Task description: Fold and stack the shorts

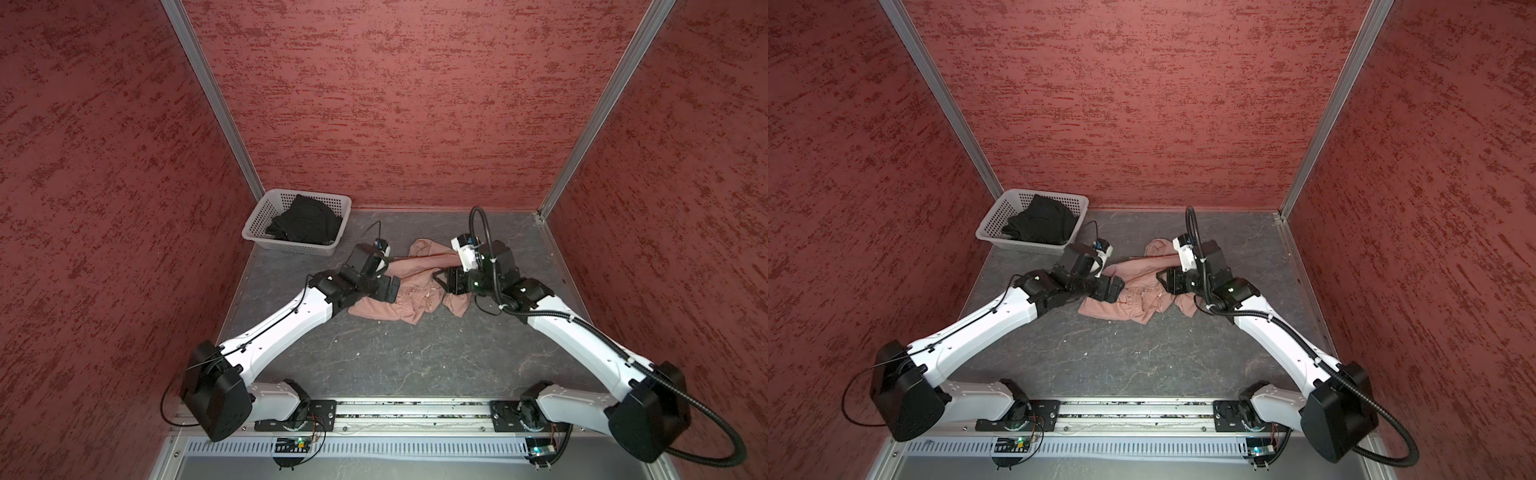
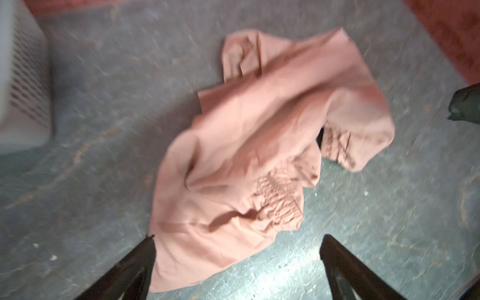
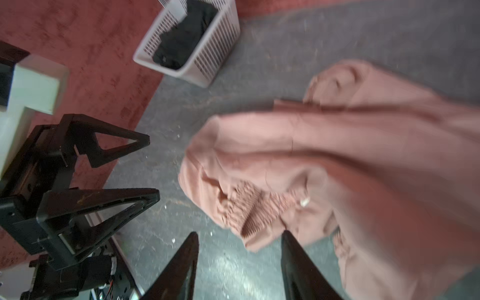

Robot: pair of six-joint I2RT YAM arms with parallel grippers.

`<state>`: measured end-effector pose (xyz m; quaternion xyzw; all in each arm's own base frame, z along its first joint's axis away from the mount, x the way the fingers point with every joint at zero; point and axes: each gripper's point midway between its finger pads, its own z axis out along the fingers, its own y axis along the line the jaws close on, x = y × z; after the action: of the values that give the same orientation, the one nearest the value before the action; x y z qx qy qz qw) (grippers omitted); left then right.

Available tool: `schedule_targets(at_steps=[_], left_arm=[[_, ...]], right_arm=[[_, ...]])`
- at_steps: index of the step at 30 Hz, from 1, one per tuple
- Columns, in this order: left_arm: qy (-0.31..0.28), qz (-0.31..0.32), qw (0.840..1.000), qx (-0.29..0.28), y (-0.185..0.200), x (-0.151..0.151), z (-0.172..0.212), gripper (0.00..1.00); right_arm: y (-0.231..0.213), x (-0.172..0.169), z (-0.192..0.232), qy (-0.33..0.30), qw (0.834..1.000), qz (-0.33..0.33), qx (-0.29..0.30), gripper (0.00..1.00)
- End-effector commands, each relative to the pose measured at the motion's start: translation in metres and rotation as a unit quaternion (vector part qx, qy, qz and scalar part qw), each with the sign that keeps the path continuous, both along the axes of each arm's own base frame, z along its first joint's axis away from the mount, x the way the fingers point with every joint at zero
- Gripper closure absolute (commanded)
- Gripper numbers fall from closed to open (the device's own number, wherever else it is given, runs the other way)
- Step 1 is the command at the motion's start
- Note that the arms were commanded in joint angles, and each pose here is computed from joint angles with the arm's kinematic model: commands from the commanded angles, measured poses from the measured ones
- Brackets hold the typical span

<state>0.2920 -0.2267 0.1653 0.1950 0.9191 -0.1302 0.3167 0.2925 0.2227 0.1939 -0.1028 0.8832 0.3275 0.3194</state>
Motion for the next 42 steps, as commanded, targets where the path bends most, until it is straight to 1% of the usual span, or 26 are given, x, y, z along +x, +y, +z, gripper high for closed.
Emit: schedule_targets(at_steps=[1,2,4,8,9,11,14,18,20,22,26,27,30,32,36,40,42], left_arm=[[-0.005,-0.078,0.997,0.008,-0.034,-0.011,-0.027,0.01],[-0.010,-0.093,0.995,0.027,-0.039,-0.011,-0.036,0.01],[-0.015,-0.113,0.992,0.046,-0.048,-0.010,-0.045,0.01],[-0.040,-0.154,0.986,0.040,-0.066,-0.008,-0.047,0.00],[-0.052,-0.163,0.984,0.048,-0.070,-0.008,-0.049,0.01],[-0.057,-0.182,0.979,0.066,-0.076,-0.010,-0.059,0.00],[-0.043,-0.192,0.975,0.102,-0.076,-0.008,-0.081,0.00],[-0.033,-0.202,0.967,0.152,-0.074,-0.005,-0.102,0.03],[-0.035,-0.192,0.966,0.170,-0.070,0.003,-0.107,0.06],[-0.030,-0.181,0.966,0.182,-0.067,0.011,-0.109,0.11],[-0.019,-0.173,0.966,0.190,-0.063,0.020,-0.108,0.20],[-0.021,-0.171,0.967,0.187,-0.062,0.021,-0.105,0.20],[-0.029,-0.172,0.969,0.173,-0.065,0.024,-0.094,0.26],[-0.028,-0.173,0.971,0.164,-0.065,0.024,-0.089,0.27],[-0.020,-0.170,0.973,0.155,-0.062,0.026,-0.086,0.27],[-0.006,-0.171,0.971,0.168,-0.056,0.025,-0.096,0.27],[-0.003,-0.172,0.969,0.175,-0.056,0.026,-0.102,0.29]], right_arm=[[-0.006,-0.018,-0.037,0.068,0.998,-0.016,-0.005,0.49],[-0.010,-0.018,-0.045,0.072,0.997,-0.020,-0.015,0.49],[-0.014,-0.015,-0.050,0.066,0.997,-0.032,-0.022,0.49],[-0.020,-0.015,-0.053,0.057,0.997,-0.047,-0.016,0.49],[-0.022,-0.016,-0.056,0.059,0.997,-0.049,-0.017,0.49],[-0.026,-0.017,-0.061,0.063,0.996,-0.054,-0.020,0.50],[-0.032,-0.016,-0.060,0.054,0.996,-0.068,-0.018,0.50],[-0.038,-0.013,-0.053,0.035,0.996,-0.086,-0.009,0.52],[-0.040,-0.013,-0.052,0.032,0.996,-0.088,-0.005,0.52],[-0.040,-0.014,-0.055,0.035,0.996,-0.086,-0.005,0.53],[-0.042,-0.014,-0.070,0.048,0.995,-0.088,-0.019,0.56],[-0.042,-0.013,-0.072,0.049,0.995,-0.089,-0.022,0.58],[-0.039,-0.010,-0.081,0.054,0.995,-0.082,-0.027,0.63],[-0.032,-0.010,-0.085,0.060,0.996,-0.067,-0.021,0.63],[-0.030,-0.006,-0.092,0.061,0.996,-0.067,-0.020,0.64],[-0.034,0.001,-0.094,0.051,0.995,-0.082,-0.030,0.66],[-0.035,0.004,-0.092,0.044,0.995,-0.088,-0.030,0.67]])
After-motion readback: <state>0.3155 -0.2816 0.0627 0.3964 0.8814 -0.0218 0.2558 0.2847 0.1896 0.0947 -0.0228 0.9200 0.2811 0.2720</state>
